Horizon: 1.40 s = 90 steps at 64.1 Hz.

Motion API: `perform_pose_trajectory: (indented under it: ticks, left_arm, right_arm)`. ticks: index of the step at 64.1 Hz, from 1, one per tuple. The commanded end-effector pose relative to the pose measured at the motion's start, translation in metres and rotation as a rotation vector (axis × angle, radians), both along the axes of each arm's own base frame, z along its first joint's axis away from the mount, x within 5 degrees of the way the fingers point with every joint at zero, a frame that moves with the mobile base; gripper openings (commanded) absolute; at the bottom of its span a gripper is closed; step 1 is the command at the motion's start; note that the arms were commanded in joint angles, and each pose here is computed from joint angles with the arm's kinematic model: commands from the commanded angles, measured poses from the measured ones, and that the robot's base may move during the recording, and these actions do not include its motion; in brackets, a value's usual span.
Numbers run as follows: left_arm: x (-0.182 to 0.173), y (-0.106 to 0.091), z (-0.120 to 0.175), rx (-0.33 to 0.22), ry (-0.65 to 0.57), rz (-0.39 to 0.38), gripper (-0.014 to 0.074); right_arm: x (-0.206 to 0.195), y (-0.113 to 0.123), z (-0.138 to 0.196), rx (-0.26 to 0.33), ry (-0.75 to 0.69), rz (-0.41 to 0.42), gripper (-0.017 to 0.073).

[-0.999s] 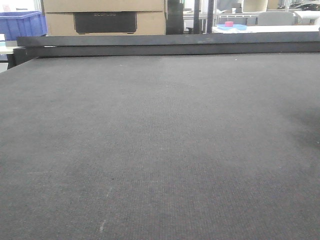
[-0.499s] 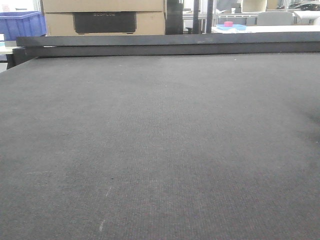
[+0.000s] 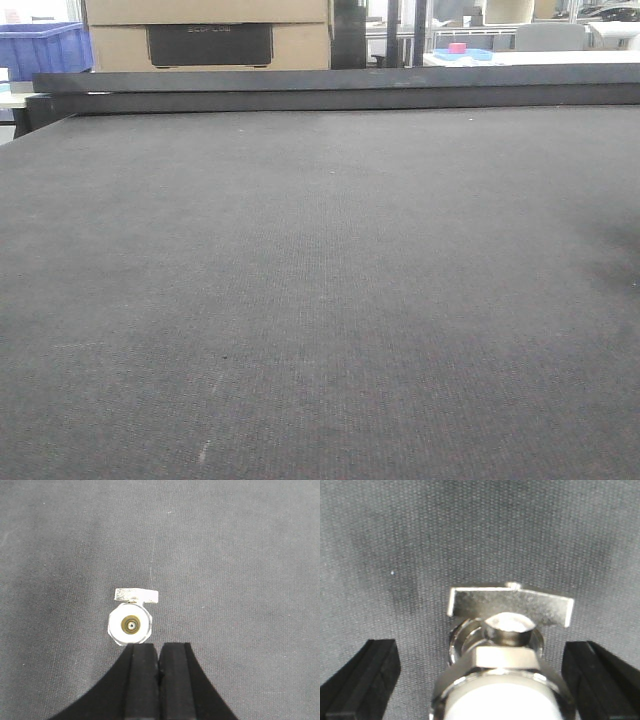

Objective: Place valve from conveyor to right shelf box
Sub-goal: 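Open both grippers and lower them around the valve bodies, then close both grippers on the valve bodies below the T-handles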

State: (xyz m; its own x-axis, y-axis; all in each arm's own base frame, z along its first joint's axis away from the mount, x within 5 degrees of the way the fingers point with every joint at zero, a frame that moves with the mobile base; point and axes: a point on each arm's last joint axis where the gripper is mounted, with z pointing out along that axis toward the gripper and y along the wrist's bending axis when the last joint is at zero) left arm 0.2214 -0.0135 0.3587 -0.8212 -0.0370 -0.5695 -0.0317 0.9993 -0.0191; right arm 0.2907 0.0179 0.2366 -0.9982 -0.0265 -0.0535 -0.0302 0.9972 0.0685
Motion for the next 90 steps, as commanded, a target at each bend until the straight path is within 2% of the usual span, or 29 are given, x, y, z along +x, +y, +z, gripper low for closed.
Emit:
perform_pose_trajectory:
  ticks: [1,6,12,17,18,22,25,35,46,53,58,63,69,90]
  left_arm:
    - [0.000,-0.001,0.001,-0.013,-0.004,0.006,-0.0111]
    - [0.000,-0.001,0.000,-0.013,0.007,0.008,-0.0111]
    - [0.001,0.000,-0.005,-0.039,0.054,0.054,-0.0111]
    - [0.007,0.004,-0.012,-0.043,0.094,0.088,-0.0111]
    - [0.010,0.005,-0.014,-0.045,0.104,0.097,-0.0111]
    - [0.015,0.011,-0.019,-0.057,0.138,0.120,-0.0111]
    - [0.019,0.013,-0.024,-0.053,0.181,0.087,-0.0111]
    - [0.031,0.018,-0.032,-0.094,0.268,-0.014,-0.0111]
    - [0.045,0.021,-0.041,-0.045,0.307,-0.093,-0.0109]
    - [0.050,0.024,-0.045,-0.016,0.309,-0.095,0.0004]
    - [0.053,0.028,-0.045,0.026,0.286,-0.091,0.0157]
    - [0.055,0.029,-0.045,0.041,0.264,-0.088,0.0319]
    - [0.057,0.029,-0.047,0.040,0.271,-0.088,0.0427]
    - [0.079,0.030,-0.085,0.026,0.400,-0.092,0.0421]
  right_arm:
    - [-0.001,-0.001,0.001,-0.012,0.000,0.016,0.0501]
    - [-0.001,-0.001,0.001,-0.012,0.000,0.016,0.0363]
    - [-0.001,-0.001,0.001,-0.012,0.000,0.016,0.0055]
    - [-0.001,-0.001,0.001,-0.012,0.000,0.016,-0.0153]
    - [-0.001,-0.001,0.001,-0.012,0.000,0.016,-0.0166]
    - [-0.001,-0.001,0.001,-0.012,0.000,0.016,-0.0162]
    - [-0.001,-0.001,0.001,-0.012,0.000,0.016,-0.0162]
    - [-0.001,-0.001,0.001,-0.012,-0.005,0.016,-0.0162]
    - [0.000,-0.001,0.001,-0.012,-0.014,0.015,-0.0162]
    - [0.001,-0.001,0.001,-0.011,-0.021,0.015,-0.0162]
    - [0.001,-0.001,0.001,-0.011,-0.023,0.015,-0.0162]
    - [0.001,-0.001,0.001,-0.011,-0.025,0.015,-0.0162]
    - [0.002,-0.001,0.001,-0.011,-0.030,0.014,-0.0162]
    - [0.003,0.000,0.001,0.004,-0.050,0.006,-0.0162]
